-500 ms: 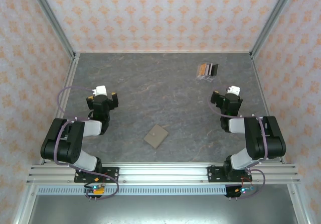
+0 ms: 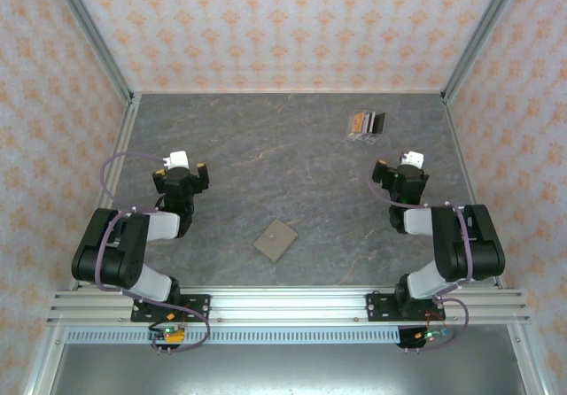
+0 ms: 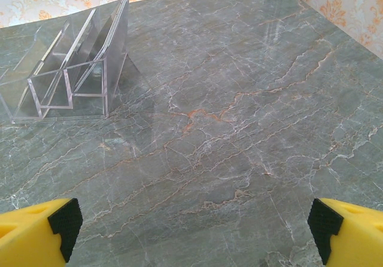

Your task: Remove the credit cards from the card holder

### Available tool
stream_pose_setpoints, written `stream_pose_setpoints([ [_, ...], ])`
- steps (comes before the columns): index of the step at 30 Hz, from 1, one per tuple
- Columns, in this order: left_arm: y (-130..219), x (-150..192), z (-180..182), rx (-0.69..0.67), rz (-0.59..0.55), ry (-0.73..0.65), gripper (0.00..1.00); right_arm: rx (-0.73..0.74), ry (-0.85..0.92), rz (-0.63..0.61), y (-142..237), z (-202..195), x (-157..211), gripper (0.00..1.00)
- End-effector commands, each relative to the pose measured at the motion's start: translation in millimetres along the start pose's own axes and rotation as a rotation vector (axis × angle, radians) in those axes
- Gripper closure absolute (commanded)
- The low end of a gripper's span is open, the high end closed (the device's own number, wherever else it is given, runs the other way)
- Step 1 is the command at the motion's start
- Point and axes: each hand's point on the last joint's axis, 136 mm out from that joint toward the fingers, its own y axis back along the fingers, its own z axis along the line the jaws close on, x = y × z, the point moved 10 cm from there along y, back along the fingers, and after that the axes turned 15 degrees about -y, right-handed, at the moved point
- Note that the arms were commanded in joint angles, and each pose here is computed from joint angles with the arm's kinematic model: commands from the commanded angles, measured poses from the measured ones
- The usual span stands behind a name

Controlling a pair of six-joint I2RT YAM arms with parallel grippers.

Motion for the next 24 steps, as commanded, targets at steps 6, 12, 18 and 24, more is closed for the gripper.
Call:
stream_pose_setpoints([
  [6, -2.8, -8.9, 1.3, -0.009, -0.027, 0.002, 0.00, -0.008, 0.009, -0.009, -2.4, 3.0, -5.3, 0.01],
  [12, 0.2, -16.2, 5.4, -0.029, -0.018, 0.009, 0.00, 0.018, -0.006, -0.027, 3.0, 3.1, -14.3, 0.01],
  [18, 22.0, -58.3, 21.8, -0.019, 0.076, 0.068, 0.00, 0.136, -0.104, -0.082, 28.9, 6.5, -56.0, 0.01],
  [24, 51.5, -91.8, 34.4, 0.021, 0.143, 0.189, 0.00, 0.236, -0.324, 0.066, 55.5, 18.1, -92.4, 0.01],
])
